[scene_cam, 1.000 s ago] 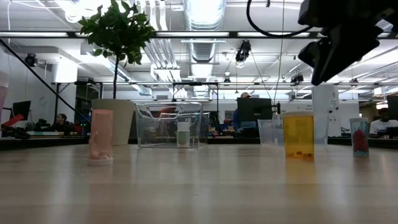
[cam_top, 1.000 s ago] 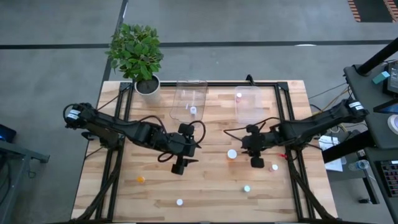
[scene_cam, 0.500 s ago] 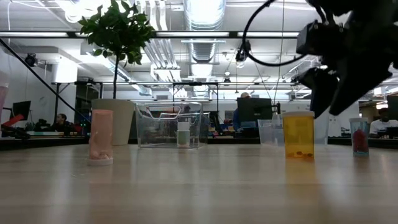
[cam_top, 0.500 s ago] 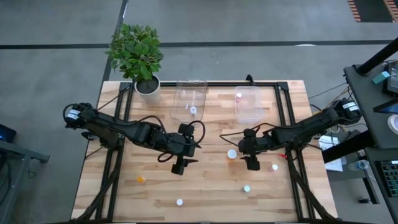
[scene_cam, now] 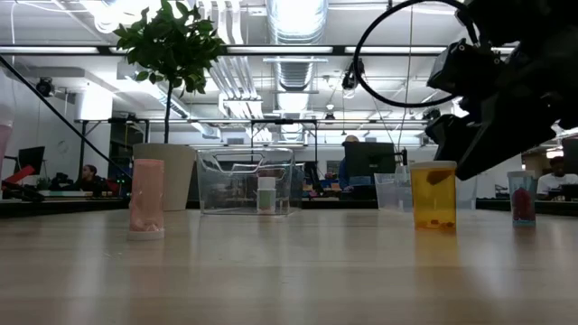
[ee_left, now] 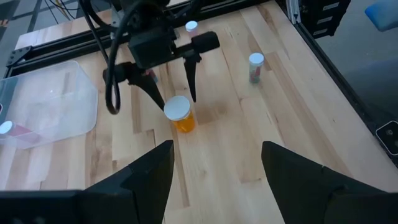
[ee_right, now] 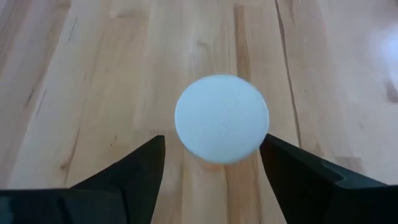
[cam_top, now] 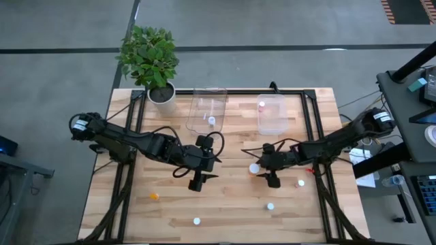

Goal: Pick and place medicine bottles into bin by pill shape (circle, oval)
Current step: Put the orange capsule pill bottle into the left transparent bin

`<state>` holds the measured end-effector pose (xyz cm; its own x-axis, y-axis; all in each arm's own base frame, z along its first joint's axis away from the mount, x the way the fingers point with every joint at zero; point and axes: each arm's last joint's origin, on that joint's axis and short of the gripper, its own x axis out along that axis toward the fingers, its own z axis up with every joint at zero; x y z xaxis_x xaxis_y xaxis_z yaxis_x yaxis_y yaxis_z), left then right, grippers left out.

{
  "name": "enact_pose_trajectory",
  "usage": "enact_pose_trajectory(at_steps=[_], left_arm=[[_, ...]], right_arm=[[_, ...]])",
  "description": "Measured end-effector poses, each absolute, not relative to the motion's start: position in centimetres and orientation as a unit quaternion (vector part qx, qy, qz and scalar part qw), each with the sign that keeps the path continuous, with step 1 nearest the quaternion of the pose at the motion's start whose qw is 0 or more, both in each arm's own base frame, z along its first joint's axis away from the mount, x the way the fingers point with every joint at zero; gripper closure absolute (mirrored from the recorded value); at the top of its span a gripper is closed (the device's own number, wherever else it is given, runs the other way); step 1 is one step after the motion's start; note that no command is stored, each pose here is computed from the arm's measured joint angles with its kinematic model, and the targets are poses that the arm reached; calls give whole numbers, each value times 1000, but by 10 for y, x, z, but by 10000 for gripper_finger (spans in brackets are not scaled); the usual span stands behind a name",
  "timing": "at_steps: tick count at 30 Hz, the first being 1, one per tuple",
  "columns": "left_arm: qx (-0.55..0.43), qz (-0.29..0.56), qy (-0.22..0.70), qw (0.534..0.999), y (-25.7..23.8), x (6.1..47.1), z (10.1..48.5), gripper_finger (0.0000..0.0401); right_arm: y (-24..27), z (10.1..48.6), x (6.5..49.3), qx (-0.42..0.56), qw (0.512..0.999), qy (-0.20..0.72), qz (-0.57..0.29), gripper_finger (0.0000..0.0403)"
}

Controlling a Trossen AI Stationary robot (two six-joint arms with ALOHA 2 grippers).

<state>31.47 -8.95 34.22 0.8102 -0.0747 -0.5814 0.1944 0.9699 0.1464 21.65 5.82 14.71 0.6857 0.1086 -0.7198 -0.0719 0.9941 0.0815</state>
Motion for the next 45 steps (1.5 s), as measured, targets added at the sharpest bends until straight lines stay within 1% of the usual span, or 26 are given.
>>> enact_pose_trajectory(at_steps=[6,11,20,23,27,32,34,41,45], left_arm=[[102,-72,293,948,-90,315,343,175],[101,-72,293,948,-90,315,343,175],[100,-71,290,949,-89,316,344,175],[100,-71,290,949,-89,316,344,175],[100,-69,289,950,-89,316,344,175],[100,-57,281,953,-88,317,344,175],[98,-52,278,954,-87,320,341,175],[88,-37,259,961,-78,326,317,175],[78,-24,231,970,-70,330,300,175]], right_arm=[[60,135,224,17,917,394,50,158],[61,125,229,6,917,398,34,170],[61,124,232,4,920,391,28,236],[61,128,232,6,923,384,29,247],[60,135,230,9,928,372,29,248],[58,155,237,13,935,353,18,247],[57,162,240,6,933,360,12,247],[60,184,256,-19,936,352,21,247],[62,196,263,-28,937,346,24,247]])
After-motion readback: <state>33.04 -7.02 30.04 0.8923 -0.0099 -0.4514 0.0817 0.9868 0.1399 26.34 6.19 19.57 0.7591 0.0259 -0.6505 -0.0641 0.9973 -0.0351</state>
